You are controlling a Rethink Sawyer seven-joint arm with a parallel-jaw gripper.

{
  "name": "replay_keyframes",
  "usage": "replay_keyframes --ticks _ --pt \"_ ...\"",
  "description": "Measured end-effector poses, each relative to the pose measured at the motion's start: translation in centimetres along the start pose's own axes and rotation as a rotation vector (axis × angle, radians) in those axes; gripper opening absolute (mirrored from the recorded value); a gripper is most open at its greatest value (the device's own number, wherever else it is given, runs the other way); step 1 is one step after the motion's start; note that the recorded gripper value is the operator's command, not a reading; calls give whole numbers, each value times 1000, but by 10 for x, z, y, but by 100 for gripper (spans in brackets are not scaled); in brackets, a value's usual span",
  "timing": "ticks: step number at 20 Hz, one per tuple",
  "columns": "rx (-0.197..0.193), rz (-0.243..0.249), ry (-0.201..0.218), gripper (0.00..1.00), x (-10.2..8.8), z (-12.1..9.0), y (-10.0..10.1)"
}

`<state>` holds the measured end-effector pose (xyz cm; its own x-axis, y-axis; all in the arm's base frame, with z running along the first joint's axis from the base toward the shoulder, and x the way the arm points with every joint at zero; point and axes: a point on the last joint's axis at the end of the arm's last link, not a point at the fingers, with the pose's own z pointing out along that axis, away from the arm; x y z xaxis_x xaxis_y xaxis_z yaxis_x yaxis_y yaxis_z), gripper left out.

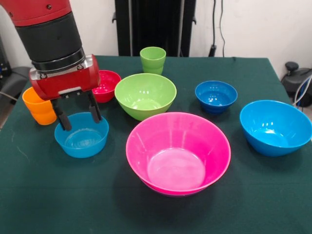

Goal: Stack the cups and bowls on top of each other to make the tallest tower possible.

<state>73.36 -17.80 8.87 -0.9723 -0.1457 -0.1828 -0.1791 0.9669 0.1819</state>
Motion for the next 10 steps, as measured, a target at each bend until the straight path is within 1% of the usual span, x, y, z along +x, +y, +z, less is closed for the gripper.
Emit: replay_keyframes --ticks 4,10 --pt "6 1 0 100 0 0 -3" --pt "22 0 13 100 8 5 -9"
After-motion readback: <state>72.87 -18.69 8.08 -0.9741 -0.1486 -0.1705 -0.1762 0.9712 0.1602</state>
